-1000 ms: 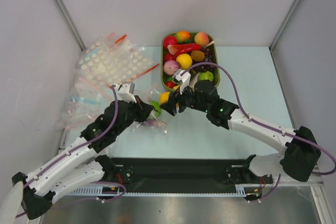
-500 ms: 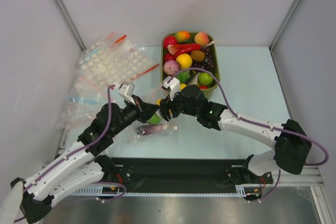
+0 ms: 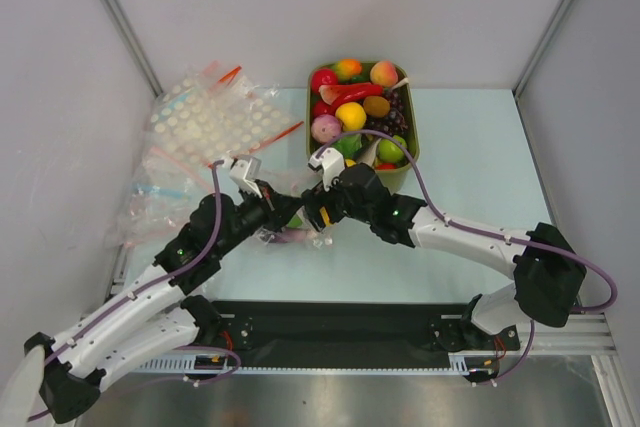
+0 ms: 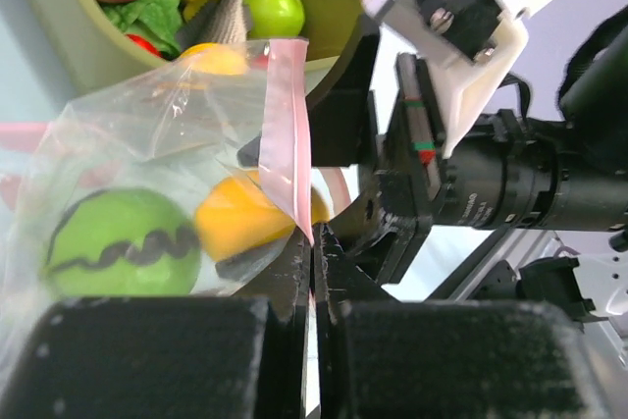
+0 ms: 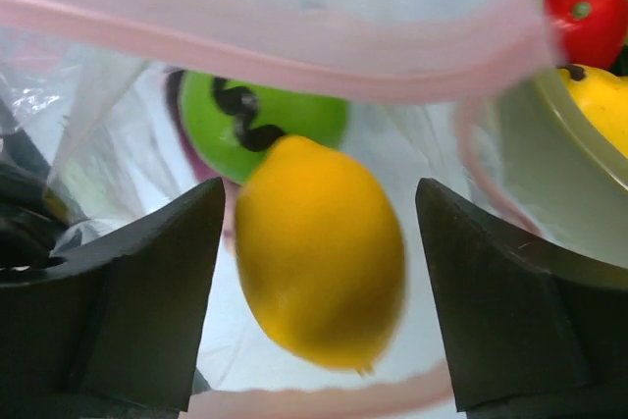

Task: Place the food in the zip-top bag and seal the zipper
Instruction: Place the fake fruit in the zipper food storage bag.

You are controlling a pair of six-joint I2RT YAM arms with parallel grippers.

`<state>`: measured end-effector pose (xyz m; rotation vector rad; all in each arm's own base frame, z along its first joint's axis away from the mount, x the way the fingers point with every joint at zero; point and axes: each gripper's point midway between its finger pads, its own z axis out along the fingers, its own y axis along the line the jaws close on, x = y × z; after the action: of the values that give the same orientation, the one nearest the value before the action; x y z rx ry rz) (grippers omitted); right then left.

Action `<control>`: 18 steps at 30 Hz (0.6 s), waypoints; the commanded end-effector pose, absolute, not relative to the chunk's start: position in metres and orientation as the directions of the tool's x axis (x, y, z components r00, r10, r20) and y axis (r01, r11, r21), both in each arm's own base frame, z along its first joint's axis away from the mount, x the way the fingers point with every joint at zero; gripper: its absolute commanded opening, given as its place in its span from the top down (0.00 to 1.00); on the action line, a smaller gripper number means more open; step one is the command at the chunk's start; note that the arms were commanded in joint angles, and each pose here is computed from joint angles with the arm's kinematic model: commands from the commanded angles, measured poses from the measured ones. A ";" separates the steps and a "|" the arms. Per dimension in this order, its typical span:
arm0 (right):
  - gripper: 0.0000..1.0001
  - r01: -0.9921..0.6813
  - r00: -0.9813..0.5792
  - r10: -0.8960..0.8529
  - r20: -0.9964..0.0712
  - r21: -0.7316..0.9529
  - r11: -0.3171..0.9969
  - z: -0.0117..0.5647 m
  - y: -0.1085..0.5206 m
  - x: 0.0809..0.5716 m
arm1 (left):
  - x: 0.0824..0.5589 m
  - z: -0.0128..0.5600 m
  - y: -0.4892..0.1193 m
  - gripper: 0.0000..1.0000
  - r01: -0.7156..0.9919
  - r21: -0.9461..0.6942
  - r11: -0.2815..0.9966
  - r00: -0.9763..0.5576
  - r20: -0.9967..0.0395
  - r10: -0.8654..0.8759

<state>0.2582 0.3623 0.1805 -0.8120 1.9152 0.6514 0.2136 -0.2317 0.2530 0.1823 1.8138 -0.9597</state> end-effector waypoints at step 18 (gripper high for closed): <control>0.37 -0.633 -0.286 -0.068 -0.956 0.135 0.763 0.246 0.341 0.286 | 0.230 0.240 -0.190 1.00 0.268 -0.514 0.815 -0.451 -0.814 -0.365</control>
<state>0.2750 0.3475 0.2226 -0.6464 1.8328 0.6120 0.2245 -0.1982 0.2099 0.0060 1.9805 -0.7217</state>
